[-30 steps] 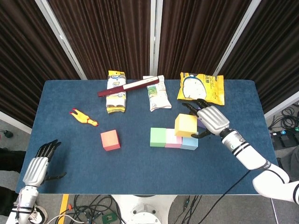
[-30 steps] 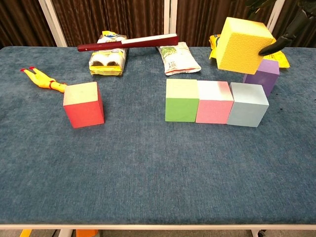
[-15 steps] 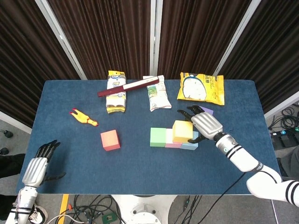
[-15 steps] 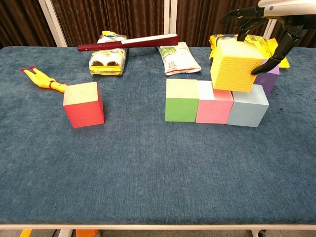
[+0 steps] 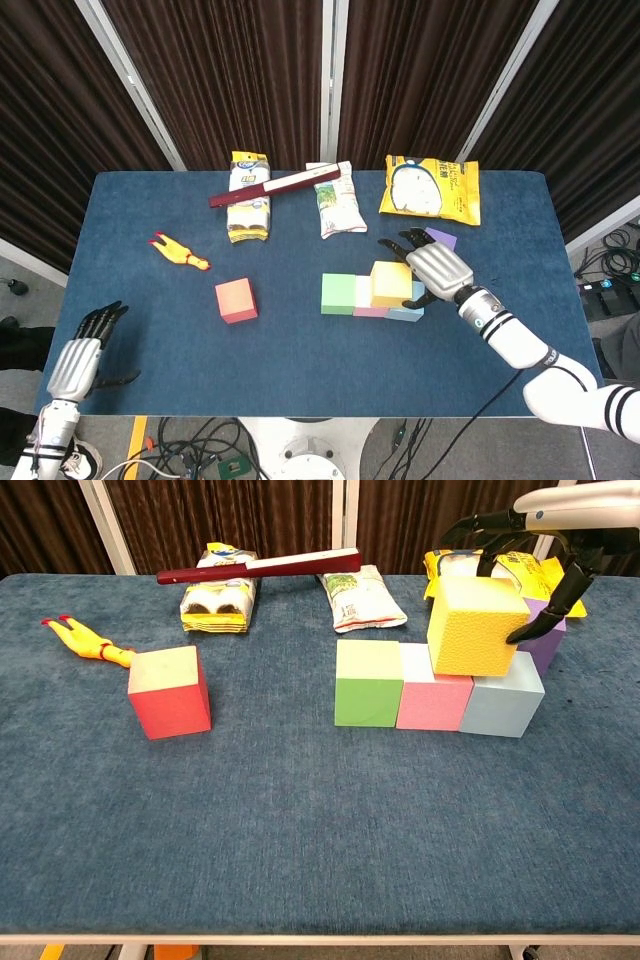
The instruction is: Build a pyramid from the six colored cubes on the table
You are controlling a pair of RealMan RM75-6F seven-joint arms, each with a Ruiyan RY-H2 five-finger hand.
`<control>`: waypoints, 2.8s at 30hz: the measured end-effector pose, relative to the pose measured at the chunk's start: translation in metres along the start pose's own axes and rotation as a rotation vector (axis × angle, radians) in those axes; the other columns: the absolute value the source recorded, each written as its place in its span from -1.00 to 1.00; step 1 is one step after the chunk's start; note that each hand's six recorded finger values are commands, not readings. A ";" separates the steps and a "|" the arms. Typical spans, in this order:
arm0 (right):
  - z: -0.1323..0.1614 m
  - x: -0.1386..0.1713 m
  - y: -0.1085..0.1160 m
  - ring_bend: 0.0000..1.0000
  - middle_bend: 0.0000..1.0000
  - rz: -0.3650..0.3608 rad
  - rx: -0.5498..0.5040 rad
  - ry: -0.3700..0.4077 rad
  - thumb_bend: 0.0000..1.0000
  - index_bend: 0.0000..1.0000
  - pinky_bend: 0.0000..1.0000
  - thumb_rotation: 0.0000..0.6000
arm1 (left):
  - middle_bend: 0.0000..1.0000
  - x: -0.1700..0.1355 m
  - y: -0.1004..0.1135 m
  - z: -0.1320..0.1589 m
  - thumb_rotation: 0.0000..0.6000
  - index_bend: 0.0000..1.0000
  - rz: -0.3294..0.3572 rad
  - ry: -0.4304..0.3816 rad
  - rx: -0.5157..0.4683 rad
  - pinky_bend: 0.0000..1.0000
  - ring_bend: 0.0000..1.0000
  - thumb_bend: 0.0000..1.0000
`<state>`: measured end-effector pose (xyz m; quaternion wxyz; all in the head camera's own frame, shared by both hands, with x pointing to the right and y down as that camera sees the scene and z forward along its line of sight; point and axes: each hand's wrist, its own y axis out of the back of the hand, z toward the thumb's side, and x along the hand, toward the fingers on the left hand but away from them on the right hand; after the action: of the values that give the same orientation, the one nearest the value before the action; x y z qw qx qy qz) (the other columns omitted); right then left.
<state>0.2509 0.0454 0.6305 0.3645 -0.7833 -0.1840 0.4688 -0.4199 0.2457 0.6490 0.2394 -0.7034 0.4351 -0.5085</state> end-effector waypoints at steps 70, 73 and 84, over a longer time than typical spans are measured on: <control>0.002 0.000 -0.004 -1.00 -0.48 0.006 0.002 -0.004 -1.00 -1.00 -1.00 1.00 | -0.94 -0.006 0.000 -0.004 1.00 -0.81 -0.006 0.011 0.001 -0.92 -1.00 -1.00; 0.005 -0.001 -0.004 -1.00 -0.47 0.003 -0.012 0.003 -1.00 -1.00 -1.00 1.00 | -0.94 -0.006 0.000 -0.004 1.00 -0.81 -0.006 0.010 0.002 -0.92 -1.00 -1.00; 0.015 -0.008 -0.002 -1.00 -0.37 -0.011 -0.040 0.021 -1.00 -1.00 -1.00 1.00 | -0.94 -0.006 0.000 -0.005 1.00 -0.81 -0.006 0.008 0.000 -0.92 -1.00 -1.00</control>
<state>0.2346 0.0478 0.6323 0.3529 -0.7943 -0.1938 0.4549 -0.4248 0.2511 0.6472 0.2361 -0.7026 0.4337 -0.5123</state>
